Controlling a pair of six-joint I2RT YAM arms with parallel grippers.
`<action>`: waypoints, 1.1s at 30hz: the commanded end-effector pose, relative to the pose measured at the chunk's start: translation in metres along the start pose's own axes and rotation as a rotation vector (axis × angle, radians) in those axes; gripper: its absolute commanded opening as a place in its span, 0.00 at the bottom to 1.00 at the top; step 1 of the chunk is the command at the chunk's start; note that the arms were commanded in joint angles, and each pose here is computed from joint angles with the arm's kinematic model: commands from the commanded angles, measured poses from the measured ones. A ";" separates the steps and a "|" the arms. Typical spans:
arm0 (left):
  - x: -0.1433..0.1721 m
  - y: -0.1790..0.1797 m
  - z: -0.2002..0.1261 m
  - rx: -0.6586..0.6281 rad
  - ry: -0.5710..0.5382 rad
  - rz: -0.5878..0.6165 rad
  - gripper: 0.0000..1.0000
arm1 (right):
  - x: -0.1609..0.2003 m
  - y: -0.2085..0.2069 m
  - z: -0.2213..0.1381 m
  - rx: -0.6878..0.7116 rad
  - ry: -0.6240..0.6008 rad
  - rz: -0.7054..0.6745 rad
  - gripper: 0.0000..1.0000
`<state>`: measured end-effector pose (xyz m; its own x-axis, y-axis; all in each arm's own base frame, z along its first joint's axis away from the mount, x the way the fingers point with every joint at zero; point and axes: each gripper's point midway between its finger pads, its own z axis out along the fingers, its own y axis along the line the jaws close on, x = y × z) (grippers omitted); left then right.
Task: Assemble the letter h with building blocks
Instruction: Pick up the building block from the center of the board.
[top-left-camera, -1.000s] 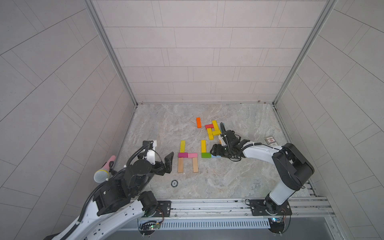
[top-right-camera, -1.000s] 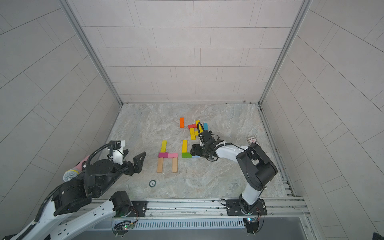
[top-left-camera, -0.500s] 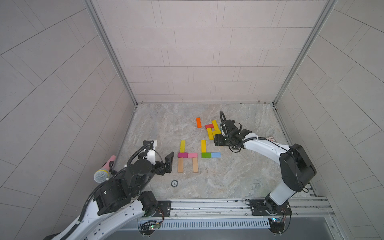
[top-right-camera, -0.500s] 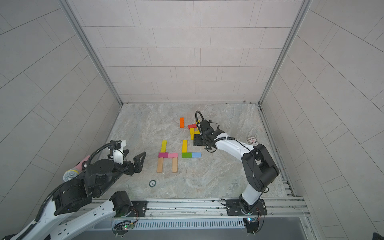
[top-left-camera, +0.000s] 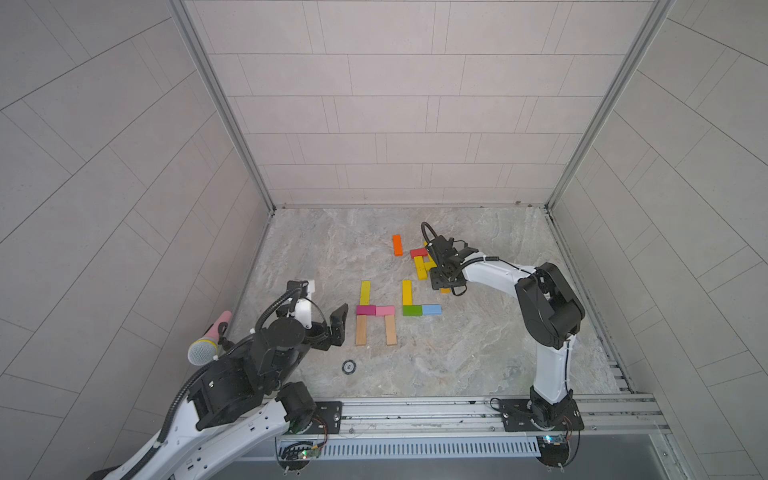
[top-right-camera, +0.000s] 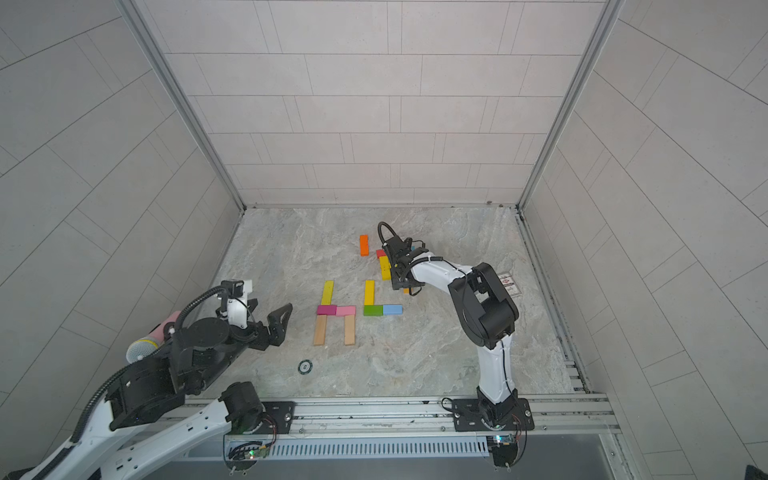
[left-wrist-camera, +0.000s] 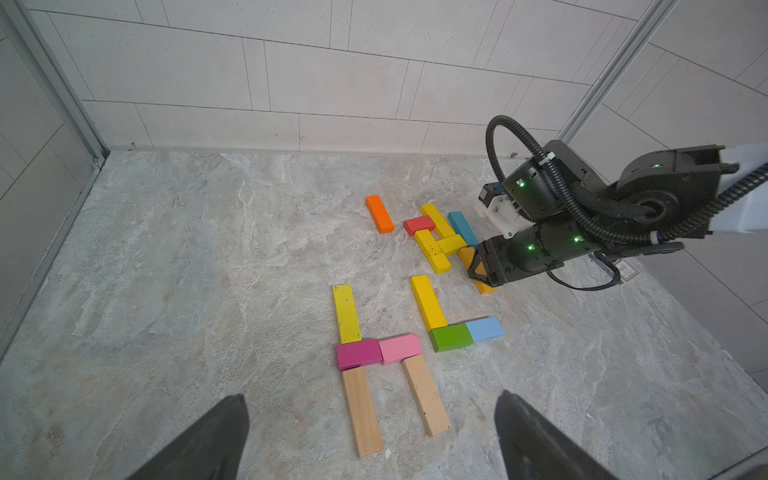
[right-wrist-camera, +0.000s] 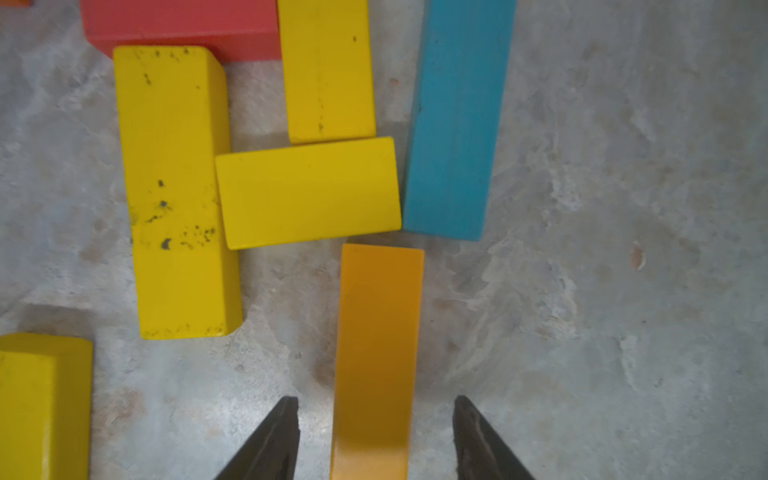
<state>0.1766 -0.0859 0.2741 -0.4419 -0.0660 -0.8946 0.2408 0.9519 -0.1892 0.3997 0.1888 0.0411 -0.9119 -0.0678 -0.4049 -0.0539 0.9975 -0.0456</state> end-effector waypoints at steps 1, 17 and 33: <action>0.003 0.002 0.003 -0.015 0.008 0.008 1.00 | 0.001 -0.007 0.003 0.037 0.018 -0.013 0.56; 0.003 0.000 0.003 -0.003 0.010 0.006 1.00 | 0.010 -0.013 0.019 0.052 0.048 0.023 0.32; -0.002 0.002 -0.006 0.021 -0.028 -0.024 1.00 | 0.031 0.014 -0.087 -0.056 -0.081 0.062 0.21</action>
<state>0.1737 -0.0859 0.2759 -0.4377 -0.0773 -0.8958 0.2542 0.9450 -0.2057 0.3676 0.1938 0.0998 -0.8683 -0.0077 -0.4961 -0.0211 0.9995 0.0214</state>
